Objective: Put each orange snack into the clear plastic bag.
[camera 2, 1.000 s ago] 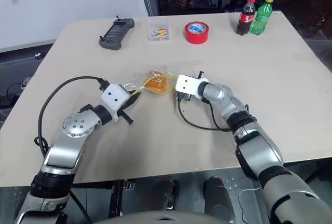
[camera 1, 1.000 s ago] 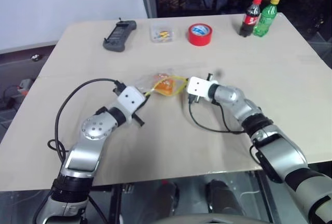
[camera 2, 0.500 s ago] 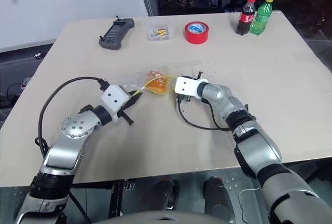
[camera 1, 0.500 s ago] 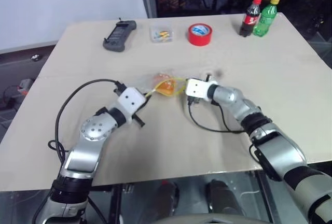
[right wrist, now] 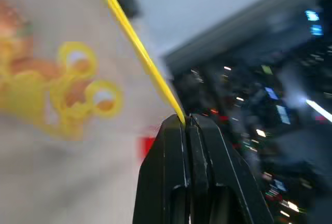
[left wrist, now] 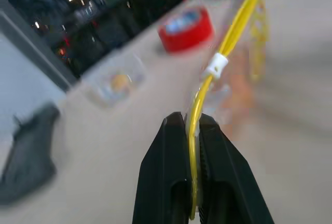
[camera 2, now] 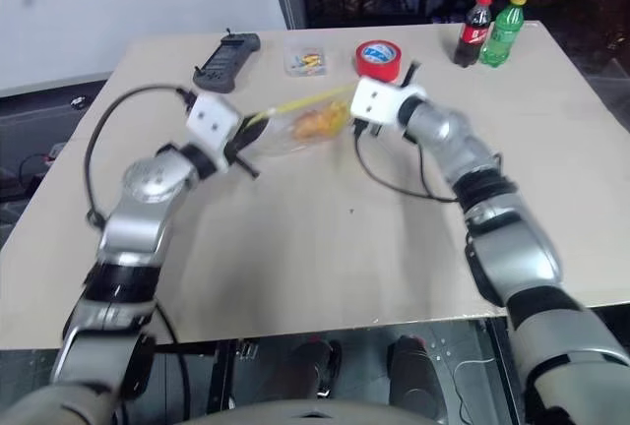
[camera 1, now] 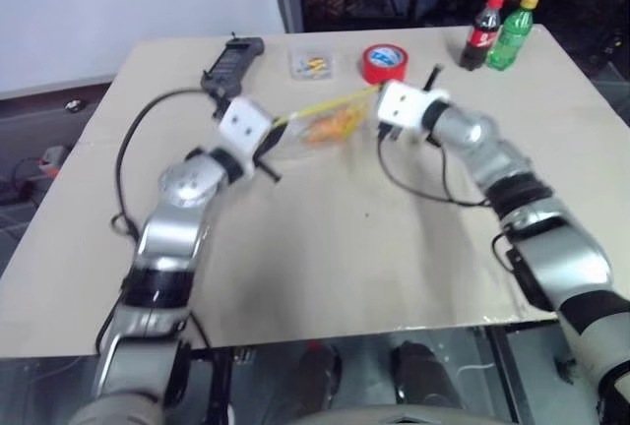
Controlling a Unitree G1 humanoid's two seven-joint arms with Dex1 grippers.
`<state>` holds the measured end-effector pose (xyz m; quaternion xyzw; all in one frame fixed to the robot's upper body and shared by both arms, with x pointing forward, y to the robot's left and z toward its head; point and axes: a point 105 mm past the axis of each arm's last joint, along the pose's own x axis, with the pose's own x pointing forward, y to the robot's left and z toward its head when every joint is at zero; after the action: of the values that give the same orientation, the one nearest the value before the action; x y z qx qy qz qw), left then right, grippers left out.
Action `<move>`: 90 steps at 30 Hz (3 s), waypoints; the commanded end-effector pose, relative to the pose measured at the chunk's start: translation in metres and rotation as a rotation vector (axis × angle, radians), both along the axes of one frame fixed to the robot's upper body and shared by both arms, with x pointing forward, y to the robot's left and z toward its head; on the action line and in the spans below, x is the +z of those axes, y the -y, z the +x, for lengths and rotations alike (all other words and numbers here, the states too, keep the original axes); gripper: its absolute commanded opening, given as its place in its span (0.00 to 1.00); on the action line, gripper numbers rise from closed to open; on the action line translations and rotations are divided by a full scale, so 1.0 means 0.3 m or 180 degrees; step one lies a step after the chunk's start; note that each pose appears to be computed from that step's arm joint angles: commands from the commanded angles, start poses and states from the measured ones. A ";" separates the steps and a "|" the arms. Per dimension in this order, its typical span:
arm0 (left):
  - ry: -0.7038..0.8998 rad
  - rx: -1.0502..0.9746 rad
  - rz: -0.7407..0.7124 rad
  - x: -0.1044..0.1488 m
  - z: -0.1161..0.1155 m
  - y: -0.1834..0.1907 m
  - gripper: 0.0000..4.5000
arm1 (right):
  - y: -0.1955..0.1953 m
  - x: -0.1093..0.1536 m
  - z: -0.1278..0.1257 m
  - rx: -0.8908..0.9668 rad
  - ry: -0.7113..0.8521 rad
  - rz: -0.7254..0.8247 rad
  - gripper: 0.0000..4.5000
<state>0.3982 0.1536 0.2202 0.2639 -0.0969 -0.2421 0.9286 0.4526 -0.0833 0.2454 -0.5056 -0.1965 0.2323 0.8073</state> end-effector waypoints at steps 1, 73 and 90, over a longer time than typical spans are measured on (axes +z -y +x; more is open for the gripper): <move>0.0282 0.0119 0.0006 0.079 0.046 -0.017 0.00 | 0.141 0.116 0.009 -0.0369 0.0256 0.0181 0.02; 0.0601 -0.0228 0.1047 -0.120 -0.187 0.078 0.00 | 0.189 -0.156 -0.237 -0.0155 -0.0550 -0.0864 0.01; 0.0675 -0.0033 0.0476 0.063 0.070 0.081 0.00 | 0.424 0.103 -0.098 -0.1073 0.0123 -0.0591 0.01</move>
<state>0.4051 0.0994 0.2235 0.3680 -0.1735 -0.2811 0.8692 0.4159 -0.1577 0.2521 -0.6113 -0.1266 0.1942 0.7566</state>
